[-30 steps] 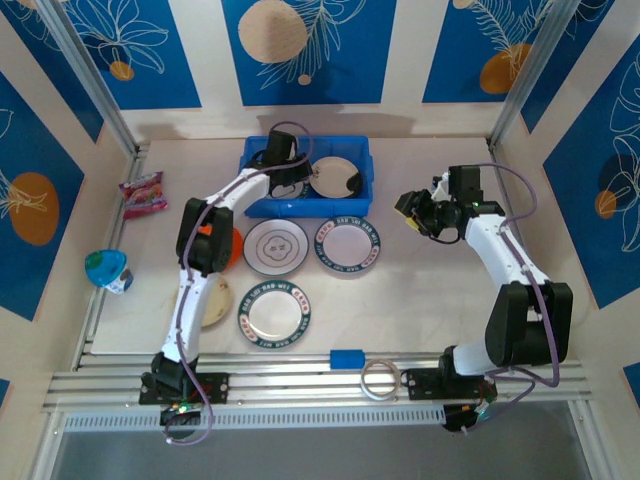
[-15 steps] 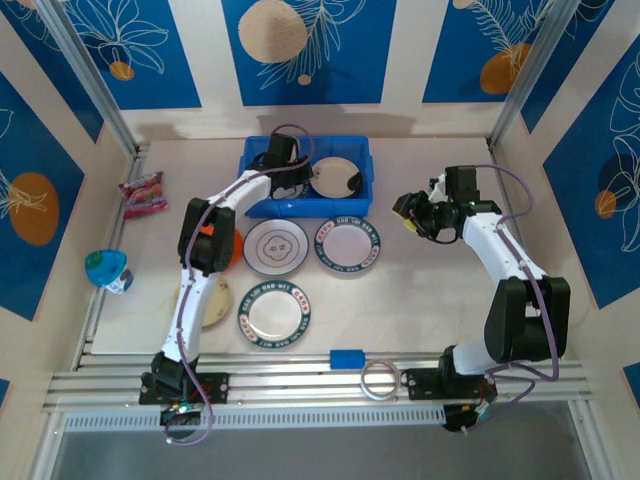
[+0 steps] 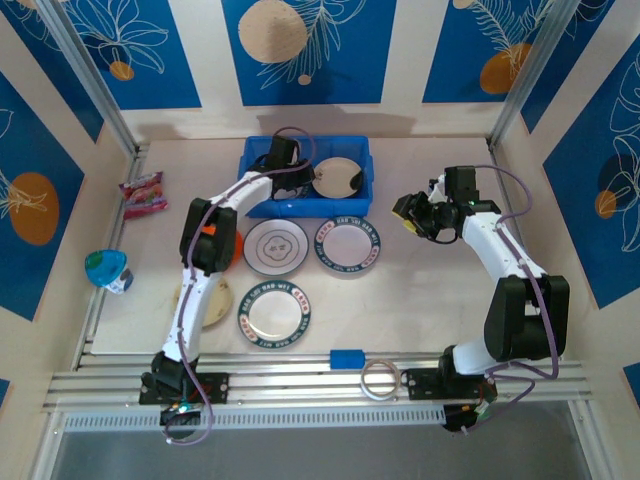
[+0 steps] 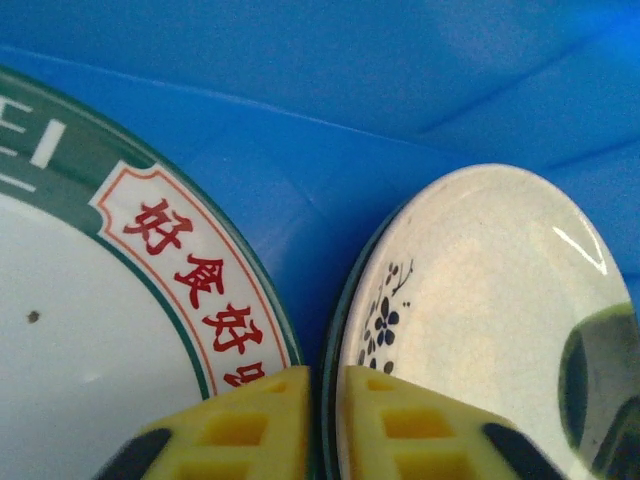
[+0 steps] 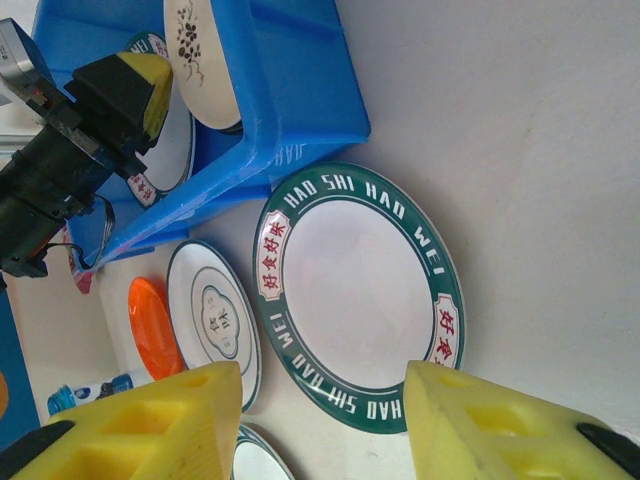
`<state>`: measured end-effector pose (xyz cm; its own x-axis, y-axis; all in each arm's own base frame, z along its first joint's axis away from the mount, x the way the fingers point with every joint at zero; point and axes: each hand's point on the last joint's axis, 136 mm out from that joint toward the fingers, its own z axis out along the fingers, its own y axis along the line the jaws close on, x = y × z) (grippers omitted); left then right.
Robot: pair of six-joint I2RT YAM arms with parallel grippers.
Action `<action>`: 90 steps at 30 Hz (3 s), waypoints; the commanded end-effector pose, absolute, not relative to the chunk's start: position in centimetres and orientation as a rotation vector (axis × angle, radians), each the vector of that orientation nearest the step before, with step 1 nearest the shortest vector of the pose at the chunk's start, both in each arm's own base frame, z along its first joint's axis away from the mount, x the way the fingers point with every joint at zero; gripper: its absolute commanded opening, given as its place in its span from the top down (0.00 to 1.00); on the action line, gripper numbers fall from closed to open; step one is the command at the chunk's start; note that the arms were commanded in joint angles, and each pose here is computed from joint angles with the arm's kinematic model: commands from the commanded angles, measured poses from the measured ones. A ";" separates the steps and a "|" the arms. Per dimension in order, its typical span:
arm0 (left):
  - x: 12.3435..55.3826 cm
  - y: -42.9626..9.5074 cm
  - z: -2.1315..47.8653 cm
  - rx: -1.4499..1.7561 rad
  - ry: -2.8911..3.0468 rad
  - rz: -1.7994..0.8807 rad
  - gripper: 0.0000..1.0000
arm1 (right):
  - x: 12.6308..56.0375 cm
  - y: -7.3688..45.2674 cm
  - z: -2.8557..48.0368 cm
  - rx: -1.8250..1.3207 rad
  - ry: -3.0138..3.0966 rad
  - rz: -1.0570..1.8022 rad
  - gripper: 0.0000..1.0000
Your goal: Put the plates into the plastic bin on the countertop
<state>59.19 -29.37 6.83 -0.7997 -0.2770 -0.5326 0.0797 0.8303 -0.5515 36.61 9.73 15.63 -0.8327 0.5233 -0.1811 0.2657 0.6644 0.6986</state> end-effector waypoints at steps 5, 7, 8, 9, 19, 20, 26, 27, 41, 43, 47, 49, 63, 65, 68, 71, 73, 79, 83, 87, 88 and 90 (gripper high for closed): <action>59.3 -29.9 16.3 -0.059 2.252 -0.764 0.49 | 35.6 10.1 13.0 0.615 2.573 0.983 0.54; 58.8 -29.7 18.0 -0.047 2.232 -0.762 0.38 | 35.0 10.1 12.1 0.620 2.596 0.972 0.54; 58.4 -29.5 19.1 -0.045 2.220 -0.760 0.31 | 34.7 10.2 11.7 0.618 2.605 0.971 0.54; 58.0 -29.1 19.8 -0.046 2.215 -0.753 0.06 | 34.3 10.2 11.3 0.624 2.618 0.969 0.54; 47.9 -26.5 22.9 -0.094 2.199 -0.918 0.00 | 32.2 12.4 7.4 0.594 2.724 0.977 0.54; 46.6 -26.4 22.7 -0.097 2.208 -0.946 0.00 | 32.0 12.6 7.0 0.595 2.739 0.978 0.55; 38.9 -25.7 23.4 0.040 2.238 -0.839 0.00 | 31.7 13.4 4.9 0.588 2.812 0.938 0.57; 38.0 -25.6 23.6 0.055 2.244 -0.810 0.00 | 31.8 13.5 4.7 0.583 2.817 0.938 0.57; 34.6 -27.7 19.5 0.024 2.286 -0.982 0.01 | 32.8 14.7 3.0 0.559 2.848 0.959 0.66; 34.6 -27.7 19.2 0.018 2.288 -0.980 0.02 | 33.1 14.8 3.1 0.557 2.838 0.966 0.66; 34.6 -27.7 18.5 0.011 2.296 -0.978 0.03 | 33.4 15.2 2.9 0.563 2.839 0.983 0.71; 34.6 -27.7 18.1 0.004 2.298 -0.979 0.03 | 33.5 15.4 2.6 0.561 2.847 0.987 0.75; 34.6 -27.3 15.2 -0.024 2.324 -0.951 0.06 | 33.4 15.8 1.6 0.596 2.845 1.044 0.84; 34.6 -27.4 15.0 -0.019 2.329 -0.952 0.06 | 33.2 15.8 1.5 0.601 2.841 1.060 0.88; 34.6 -27.5 14.4 -0.011 2.344 -0.947 0.06 | 32.8 15.6 1.5 0.601 2.841 1.060 0.92; 34.5 -27.8 14.1 0.011 2.350 -0.957 0.06 | 32.4 15.4 1.8 0.606 2.839 1.067 0.98; 34.6 -27.9 14.1 0.025 2.357 -0.956 0.06 | 32.1 15.3 2.0 0.602 2.839 1.071 1.00; 34.7 -28.1 14.5 0.060 2.361 -0.944 0.06 | 30.8 14.9 4.0 0.581 2.821 1.089 1.00; 34.7 -28.3 14.7 0.075 2.359 -0.958 0.06 | 30.1 14.7 6.8 0.527 2.766 1.126 1.00; 34.7 -28.7 14.9 0.082 2.351 -1.004 0.08 | 29.5 15.1 9.7 0.452 2.710 1.173 1.00; 34.7 -28.8 14.9 0.079 2.345 -1.022 0.09 | 29.5 15.3 10.5 0.434 2.692 1.189 1.00; 34.7 -29.1 15.1 0.065 2.332 -1.074 0.11 | 29.3 15.7 11.8 0.394 2.662 1.218 1.00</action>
